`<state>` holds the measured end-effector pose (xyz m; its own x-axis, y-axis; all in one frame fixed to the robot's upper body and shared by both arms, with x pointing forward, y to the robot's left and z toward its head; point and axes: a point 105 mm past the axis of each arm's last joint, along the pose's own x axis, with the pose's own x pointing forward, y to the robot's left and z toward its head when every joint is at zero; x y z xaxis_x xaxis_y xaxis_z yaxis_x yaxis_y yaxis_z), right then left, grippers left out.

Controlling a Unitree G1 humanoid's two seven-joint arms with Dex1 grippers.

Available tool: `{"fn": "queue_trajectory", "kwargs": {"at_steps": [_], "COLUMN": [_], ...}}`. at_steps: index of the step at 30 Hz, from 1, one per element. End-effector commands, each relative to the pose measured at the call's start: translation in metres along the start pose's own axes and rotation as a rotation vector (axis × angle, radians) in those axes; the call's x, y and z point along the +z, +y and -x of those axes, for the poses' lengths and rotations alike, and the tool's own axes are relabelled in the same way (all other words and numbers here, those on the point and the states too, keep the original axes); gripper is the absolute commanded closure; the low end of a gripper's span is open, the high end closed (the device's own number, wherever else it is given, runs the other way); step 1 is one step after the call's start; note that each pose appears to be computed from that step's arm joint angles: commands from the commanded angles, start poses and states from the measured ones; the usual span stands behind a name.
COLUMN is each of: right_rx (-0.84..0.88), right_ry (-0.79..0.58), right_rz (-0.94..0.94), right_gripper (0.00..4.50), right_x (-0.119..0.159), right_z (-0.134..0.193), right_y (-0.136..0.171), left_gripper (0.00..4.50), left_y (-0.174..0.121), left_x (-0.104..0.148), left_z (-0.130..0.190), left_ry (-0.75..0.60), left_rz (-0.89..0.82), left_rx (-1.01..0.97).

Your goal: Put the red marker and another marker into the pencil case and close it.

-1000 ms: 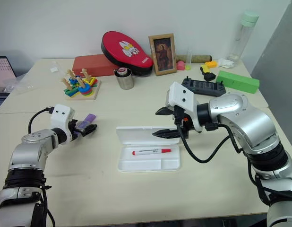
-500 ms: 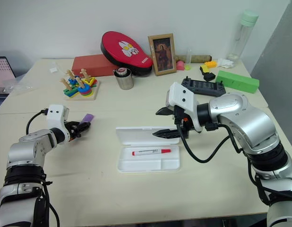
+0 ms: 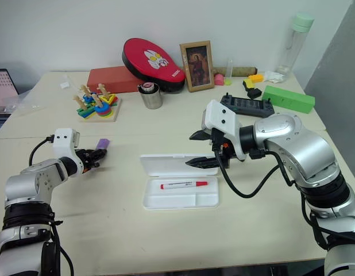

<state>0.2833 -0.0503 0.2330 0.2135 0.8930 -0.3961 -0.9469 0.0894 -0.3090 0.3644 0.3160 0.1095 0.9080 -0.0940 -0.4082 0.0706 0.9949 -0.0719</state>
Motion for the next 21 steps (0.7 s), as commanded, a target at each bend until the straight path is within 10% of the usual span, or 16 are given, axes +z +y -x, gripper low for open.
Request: {"fn": "queue_trajectory", "kwargs": {"at_steps": [1,21], "right_rx": [-0.009,0.007], "right_ry": [-0.013,0.002], "right_rz": [0.049,0.063], "right_gripper": [1.04,1.04], "right_x": [0.009,0.006], "right_z": [0.004,0.006], "right_y": [0.001,0.002], "left_gripper": [3.28,3.28], "left_y": [-0.005,-0.124], "left_x": [0.009,0.092], "left_z": [0.008,0.093], "left_ry": [-0.039,-0.271], "left_rz": [-0.096,-0.684], "left_rx": [0.010,-0.380]}}
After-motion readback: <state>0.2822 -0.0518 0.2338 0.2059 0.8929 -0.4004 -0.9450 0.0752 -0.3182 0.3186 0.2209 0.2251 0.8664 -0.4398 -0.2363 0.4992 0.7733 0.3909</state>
